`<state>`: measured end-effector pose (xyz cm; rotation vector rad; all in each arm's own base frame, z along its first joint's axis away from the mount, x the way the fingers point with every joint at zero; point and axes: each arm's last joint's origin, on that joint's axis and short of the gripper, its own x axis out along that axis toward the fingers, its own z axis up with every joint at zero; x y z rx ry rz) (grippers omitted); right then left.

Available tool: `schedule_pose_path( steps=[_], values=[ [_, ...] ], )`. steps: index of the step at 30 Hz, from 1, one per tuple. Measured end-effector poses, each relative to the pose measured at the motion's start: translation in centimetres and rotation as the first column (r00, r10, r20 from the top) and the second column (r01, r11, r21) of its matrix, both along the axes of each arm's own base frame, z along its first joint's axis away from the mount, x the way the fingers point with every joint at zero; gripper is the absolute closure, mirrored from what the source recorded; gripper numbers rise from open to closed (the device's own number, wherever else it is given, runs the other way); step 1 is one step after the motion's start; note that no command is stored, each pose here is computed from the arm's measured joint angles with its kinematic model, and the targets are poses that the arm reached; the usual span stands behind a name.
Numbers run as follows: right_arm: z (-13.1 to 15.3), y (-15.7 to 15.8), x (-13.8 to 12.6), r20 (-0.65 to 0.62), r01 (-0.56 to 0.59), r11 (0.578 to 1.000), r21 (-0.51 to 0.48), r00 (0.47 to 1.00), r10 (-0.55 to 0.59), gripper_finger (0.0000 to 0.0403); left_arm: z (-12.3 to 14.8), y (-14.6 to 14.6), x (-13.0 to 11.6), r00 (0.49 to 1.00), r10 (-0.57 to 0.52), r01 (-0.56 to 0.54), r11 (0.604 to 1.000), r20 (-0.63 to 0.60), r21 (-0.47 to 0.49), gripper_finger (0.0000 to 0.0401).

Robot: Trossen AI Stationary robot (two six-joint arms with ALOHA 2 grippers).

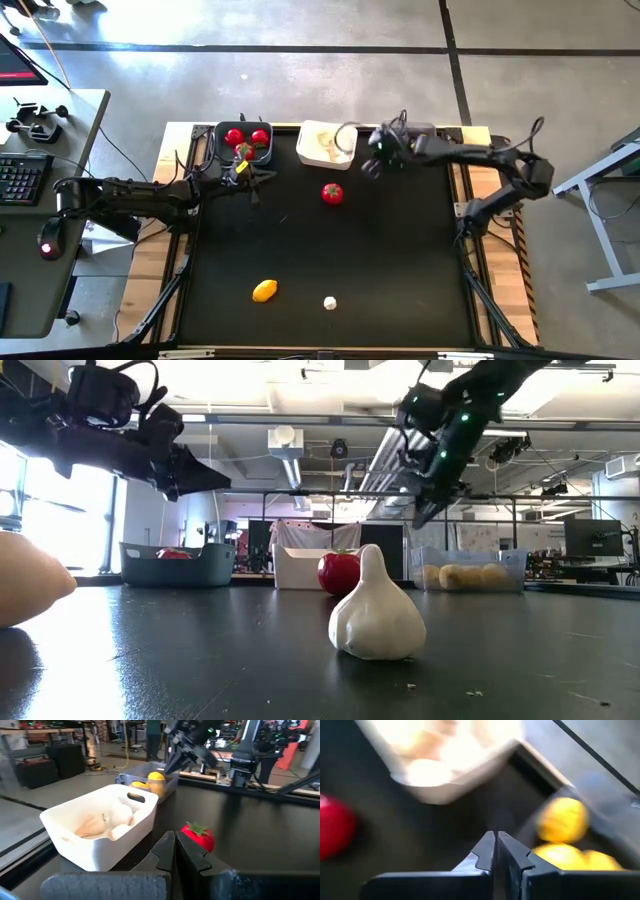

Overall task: Sort produce into baskets
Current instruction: Put the red tomato into the gray bin

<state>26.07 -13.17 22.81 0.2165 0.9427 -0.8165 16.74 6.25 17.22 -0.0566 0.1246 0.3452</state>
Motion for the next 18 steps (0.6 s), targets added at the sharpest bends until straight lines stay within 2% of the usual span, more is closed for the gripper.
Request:
schedule_pose_path(
  steps=[3,8,11,14,18],
  values=[
    [-1.1,3.2,0.7,0.131,-0.113,0.992,-0.048,0.984,0.118,0.0389,0.0,-0.1,0.0,1.000,-0.020,0.020,1.000,0.007,-0.018,0.0401],
    [-3.9,7.8,1.3,0.289,-0.265,0.957,-0.114,0.913,0.287,0.0401,0.0,-0.1,0.0,0.999,-0.054,0.054,0.999,0.003,-0.005,0.0401],
    [-5.2,9.6,1.4,0.374,-0.281,0.953,-0.113,0.877,0.303,0.0389,0.0,0.0,0.0,0.999,-0.050,0.050,0.999,-0.004,0.018,0.0401],
    [-5.7,10.7,1.6,0.408,-0.281,0.953,-0.117,0.861,0.304,0.0355,0.0,0.3,-0.1,1.000,-0.030,0.030,0.999,-0.005,0.018,0.0401],
    [-5.7,11.4,2.1,0.438,-0.274,0.958,-0.089,0.853,0.285,0.0272,0.0,0.8,-0.3,1.000,-0.003,0.003,1.000,0.000,0.009,0.0401]
  ],
)
